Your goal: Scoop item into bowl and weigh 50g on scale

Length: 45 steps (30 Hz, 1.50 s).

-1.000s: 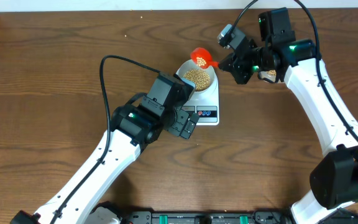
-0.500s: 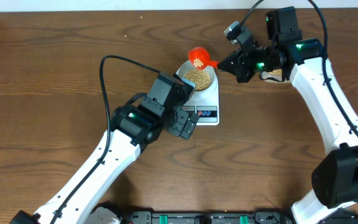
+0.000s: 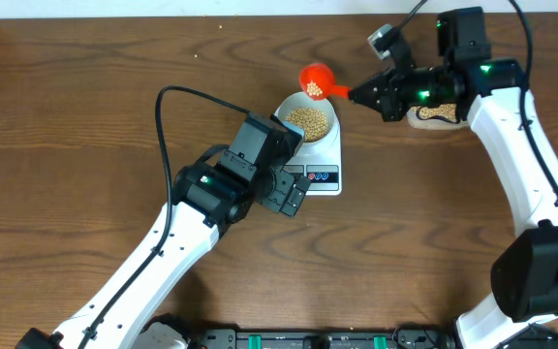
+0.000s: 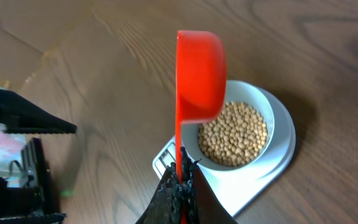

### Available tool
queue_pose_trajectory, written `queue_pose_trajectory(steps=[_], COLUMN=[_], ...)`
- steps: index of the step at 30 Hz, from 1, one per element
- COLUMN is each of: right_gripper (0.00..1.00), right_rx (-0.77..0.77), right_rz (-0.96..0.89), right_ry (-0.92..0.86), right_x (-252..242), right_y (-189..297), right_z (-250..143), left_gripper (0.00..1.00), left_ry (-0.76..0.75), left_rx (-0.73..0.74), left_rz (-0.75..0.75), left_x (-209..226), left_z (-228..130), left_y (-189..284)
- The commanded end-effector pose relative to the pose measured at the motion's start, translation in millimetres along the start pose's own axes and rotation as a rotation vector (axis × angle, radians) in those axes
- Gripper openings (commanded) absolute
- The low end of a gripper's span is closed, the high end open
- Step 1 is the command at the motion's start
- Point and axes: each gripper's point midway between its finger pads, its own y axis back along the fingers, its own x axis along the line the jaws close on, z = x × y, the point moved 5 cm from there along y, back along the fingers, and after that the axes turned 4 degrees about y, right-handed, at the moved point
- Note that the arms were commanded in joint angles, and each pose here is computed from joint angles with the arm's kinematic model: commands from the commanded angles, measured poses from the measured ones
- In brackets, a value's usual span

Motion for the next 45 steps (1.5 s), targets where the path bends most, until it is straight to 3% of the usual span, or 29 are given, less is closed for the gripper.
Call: queue_pose_trajectory(steps=[1,11,23,34,45], right_gripper=[0.01,0.01,0.02,0.01,0.01], right_rx=[-0.073,-0.213,0.001,0.245,0.422], right_rz=[0.062,0.014,-0.524,-0.916,-1.082], right_ry=[-0.087,-0.319,-0.479,-0.432,-0.208], right_x=[-5.7,-51.5,-115.8,-133.3,-121.8], right_y=[14.0,81.9,126.9,135.7,112.8], right_z=[7.5,0.2,-64.9,-85.3,-70.3], left_gripper=[0.99,0.99,0.99,0.99,0.99], left_ry=[-0.009,-0.009,-0.008,-0.009,-0.009], left_rx=[0.008,0.008,0.008,0.008,0.008], left_rz=[-0.006,-0.006,-0.006,-0.006,-0.006], left_x=[1.0,1.0,1.0,1.0,1.0], left_z=[-1.7,-1.7,-1.7,-1.7,-1.7], left_y=[-1.4,-1.4,-1.4,-1.4,-1.4])
